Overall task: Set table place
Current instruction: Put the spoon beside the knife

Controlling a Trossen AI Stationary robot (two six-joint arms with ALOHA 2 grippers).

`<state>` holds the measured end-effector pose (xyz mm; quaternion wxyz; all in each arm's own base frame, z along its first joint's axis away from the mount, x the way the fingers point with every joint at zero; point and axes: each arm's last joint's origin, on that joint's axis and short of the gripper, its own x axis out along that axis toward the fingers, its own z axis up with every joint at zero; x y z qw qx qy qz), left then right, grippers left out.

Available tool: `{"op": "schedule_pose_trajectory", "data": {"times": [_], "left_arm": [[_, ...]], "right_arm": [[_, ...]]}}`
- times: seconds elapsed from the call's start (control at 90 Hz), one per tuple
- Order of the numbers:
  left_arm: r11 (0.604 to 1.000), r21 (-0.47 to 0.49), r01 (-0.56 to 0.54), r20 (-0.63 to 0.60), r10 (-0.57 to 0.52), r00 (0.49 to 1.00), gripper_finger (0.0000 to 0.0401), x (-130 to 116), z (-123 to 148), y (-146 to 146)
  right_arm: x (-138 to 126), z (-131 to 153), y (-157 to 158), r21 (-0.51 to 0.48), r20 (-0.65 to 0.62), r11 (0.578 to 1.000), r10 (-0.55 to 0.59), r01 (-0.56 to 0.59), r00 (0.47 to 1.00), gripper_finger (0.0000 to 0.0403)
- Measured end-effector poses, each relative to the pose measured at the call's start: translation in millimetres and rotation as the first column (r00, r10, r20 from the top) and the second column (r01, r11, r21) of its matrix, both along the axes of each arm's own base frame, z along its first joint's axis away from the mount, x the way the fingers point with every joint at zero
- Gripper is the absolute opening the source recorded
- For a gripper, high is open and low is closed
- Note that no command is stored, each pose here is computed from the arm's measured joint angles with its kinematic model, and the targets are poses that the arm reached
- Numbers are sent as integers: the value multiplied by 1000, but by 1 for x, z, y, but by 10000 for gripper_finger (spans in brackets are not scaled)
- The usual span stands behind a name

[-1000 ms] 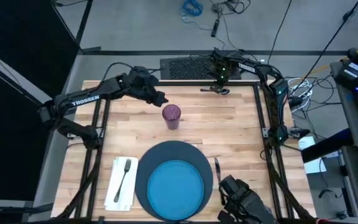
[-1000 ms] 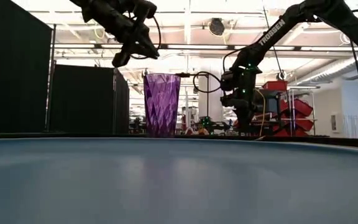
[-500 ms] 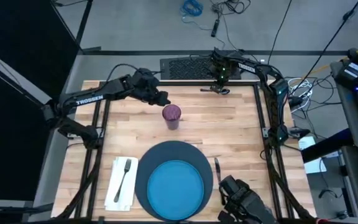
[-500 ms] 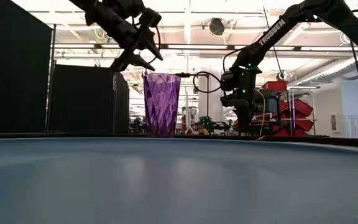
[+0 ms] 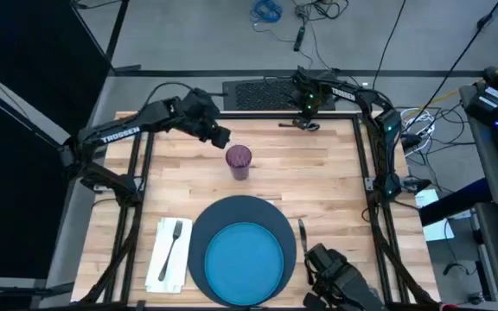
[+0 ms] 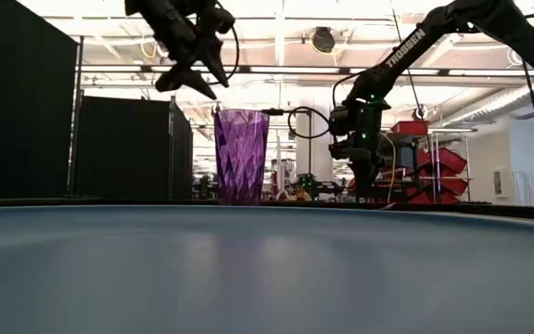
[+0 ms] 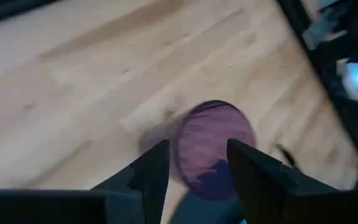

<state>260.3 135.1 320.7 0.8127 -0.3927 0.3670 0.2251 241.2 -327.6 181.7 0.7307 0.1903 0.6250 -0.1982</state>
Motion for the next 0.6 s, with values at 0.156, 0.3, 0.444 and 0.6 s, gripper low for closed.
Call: {"op": "schedule_pose_trajectory", "data": {"times": [0.156,0.3,0.444,0.6], "left_arm": [[997,-73,22,-131,-31,991,145,13,-25,2],[993,-94,76,-173,-92,981,145,29,-42,-1],[993,-79,92,-182,-105,978,145,36,-46,0],[993,-71,95,-180,-106,978,145,37,-47,0]], "right_arm": [[0,0,0,3,-2,1000,-4,4,1000,123],[0,0,0,3,-2,1000,-2,2,1000,123],[0,0,0,2,-2,1000,4,-4,1000,123],[0,0,0,-1,-1,1000,8,-8,1000,123]]}}
